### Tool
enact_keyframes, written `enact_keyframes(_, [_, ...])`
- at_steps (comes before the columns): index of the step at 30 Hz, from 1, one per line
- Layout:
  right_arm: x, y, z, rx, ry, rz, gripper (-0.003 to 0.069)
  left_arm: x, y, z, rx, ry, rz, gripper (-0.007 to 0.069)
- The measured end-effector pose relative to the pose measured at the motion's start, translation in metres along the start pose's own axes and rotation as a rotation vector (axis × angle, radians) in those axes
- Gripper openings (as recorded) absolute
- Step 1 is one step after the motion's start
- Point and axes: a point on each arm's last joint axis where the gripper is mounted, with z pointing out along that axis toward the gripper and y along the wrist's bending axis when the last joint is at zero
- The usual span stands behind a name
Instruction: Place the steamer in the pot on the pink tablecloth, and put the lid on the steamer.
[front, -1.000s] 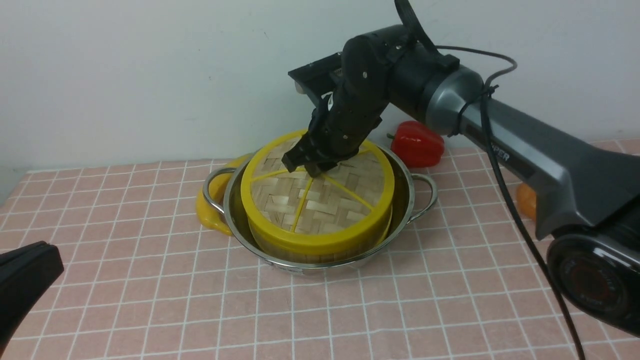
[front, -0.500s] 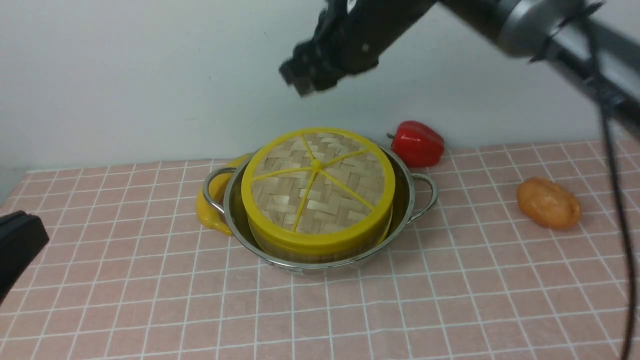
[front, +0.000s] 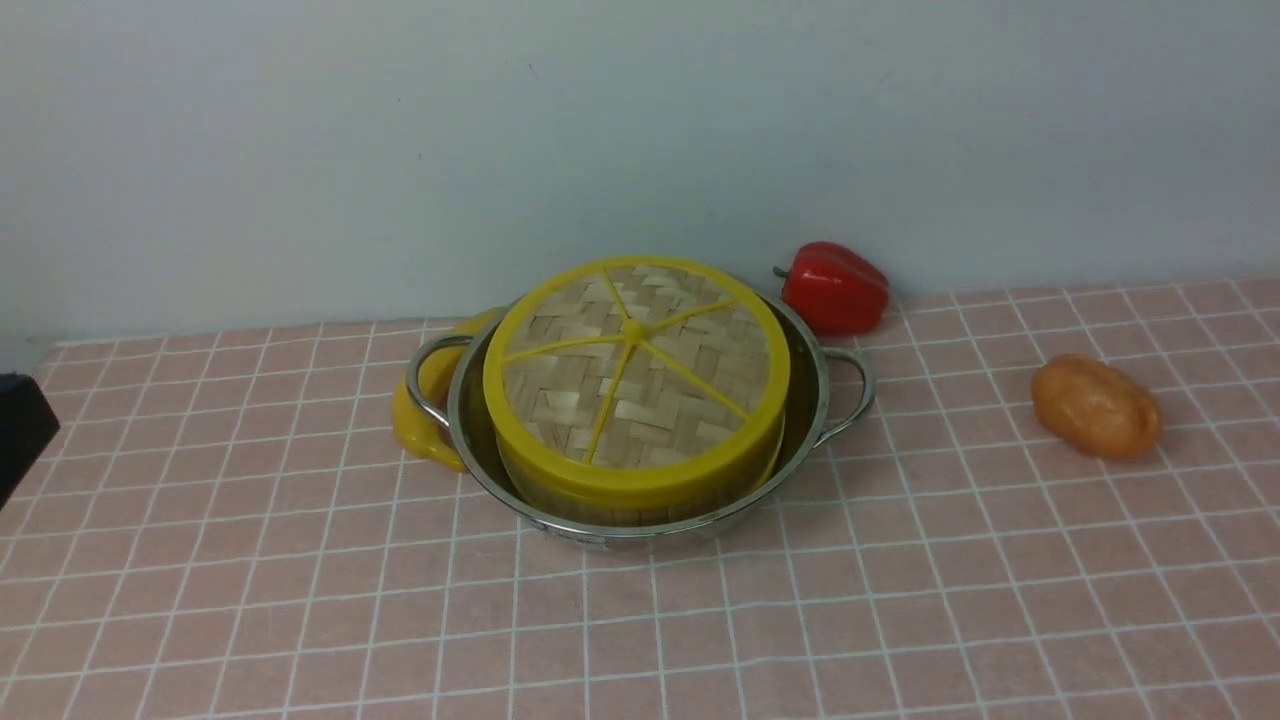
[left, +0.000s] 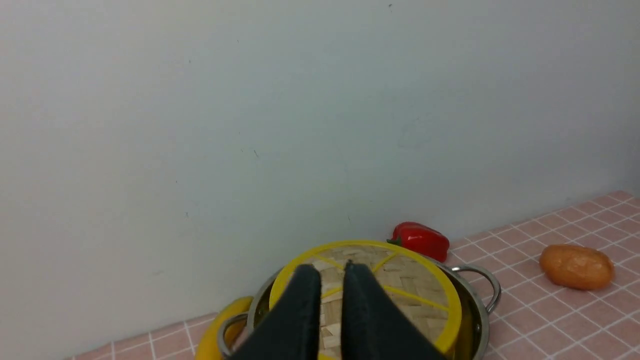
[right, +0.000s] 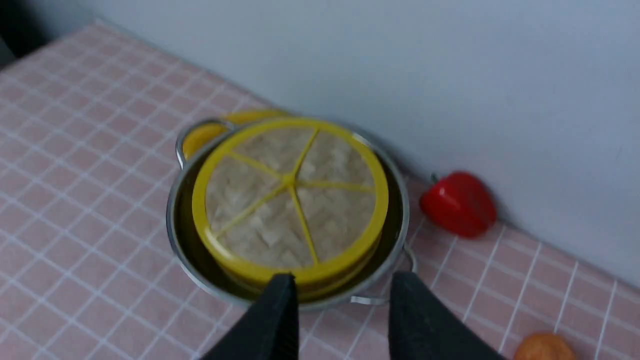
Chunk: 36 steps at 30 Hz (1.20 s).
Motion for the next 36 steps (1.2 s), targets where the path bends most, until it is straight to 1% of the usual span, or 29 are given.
enact_keyframes(1, [0.008, 0.0, 0.002, 0.001, 0.014, 0.0, 0.0231, 0.0, 0.0, 0.0, 0.0, 0.001, 0.0, 0.0068])
enact_keyframes(2, [0.035, -0.002, 0.011, -0.001, 0.0, 0.007, 0.0167, 0.002, 0.0, 0.0, 0.004, 0.019, -0.001, 0.0076])
enact_keyframes(4, [0.071, -0.003, 0.021, -0.003, -0.043, 0.027, 0.0099, 0.003, -0.001, 0.0, 0.006, 0.033, -0.001, 0.0084])
enact_keyframes(5, [0.079, -0.004, 0.024, -0.006, -0.078, 0.034, 0.0076, 0.003, -0.001, 0.0, 0.007, 0.038, -0.001, 0.0086])
enact_keyframes(7, [0.113, -0.005, 0.035, -0.012, -0.137, 0.066, 0.0005, 0.004, -0.001, 0.0, 0.008, 0.045, 0.0, 0.0096])
enact_keyframes(8, [0.128, -0.006, 0.039, -0.016, -0.166, 0.083, -0.001, 0.004, -0.001, 0.0, 0.008, 0.046, 0.001, 0.0099])
enact_keyframes(9, [0.134, -0.006, 0.041, -0.016, -0.162, 0.088, -0.0012, 0.004, -0.001, 0.0, 0.008, 0.046, 0.001, 0.0102])
enact_keyframes(10, [0.15, -0.007, 0.045, -0.023, -0.208, 0.106, -0.0016, 0.004, -0.001, 0.0, 0.008, 0.047, 0.001, 0.0107])
enact_keyframes(13, [0.164, -0.007, 0.042, -0.029, -0.25, 0.118, -0.0016, 0.004, -0.001, 0.0, 0.008, 0.048, 0.002, 0.0115])
enact_keyframes(18, [0.162, -0.007, 0.032, -0.038, -0.322, 0.125, -0.0012, 0.004, -0.001, 0.0, 0.008, 0.048, 0.002, 0.0118])
enact_keyframes(25, [0.163, -0.007, 0.036, -0.037, -0.306, 0.125, -0.0001, 0.004, -0.001, 0.0, 0.008, 0.048, 0.002, 0.0139])
enact_keyframes(27, [0.164, -0.008, 0.037, -0.027, -0.303, 0.091, 0.0002, 0.004, -0.001, 0.0, 0.008, 0.048, 0.002, 0.0141])
enact_keyframes(28, [0.166, -0.009, 0.036, -0.013, -0.303, 0.056, 0.0005, 0.004, -0.001, 0.0, 0.008, 0.048, 0.002, 0.0146])
enact_keyframes(29, [0.166, -0.009, 0.035, -0.01, -0.305, 0.051, 0.0005, 0.004, -0.001, 0.0, 0.008, 0.048, 0.002, 0.0147])
enact_keyframes(31, [0.174, -0.017, 0.03, 0.04, -0.318, 0.035, 0.0013, 0.004, -0.001, 0.0, 0.008, 0.049, 0.002, 0.0149])
enact_keyframes(33, [0.191, -0.03, 0.023, 0.115, -0.33, 0.072, 0.0023, 0.004, -0.001, 0.0, 0.008, 0.049, 0.002, 0.0149])
enact_keyframes(34, [0.193, -0.031, 0.023, 0.123, -0.332, 0.077, 0.0023, 0.004, -0.001, 0.0, 0.008, 0.049, 0.002, 0.0149])
enact_keyframes(35, [0.214, -0.04, 0.019, 0.187, -0.339, 0.119, 0.0033, 0.004, -0.001, 0.0, 0.008, 0.049, 0.002, 0.0155])
enact_keyframes(36, [0.219, -0.043, 0.018, 0.211, -0.344, 0.135, 0.0035, 0.004, -0.001, 0.0, 0.008, 0.049, 0.002, 0.0156])
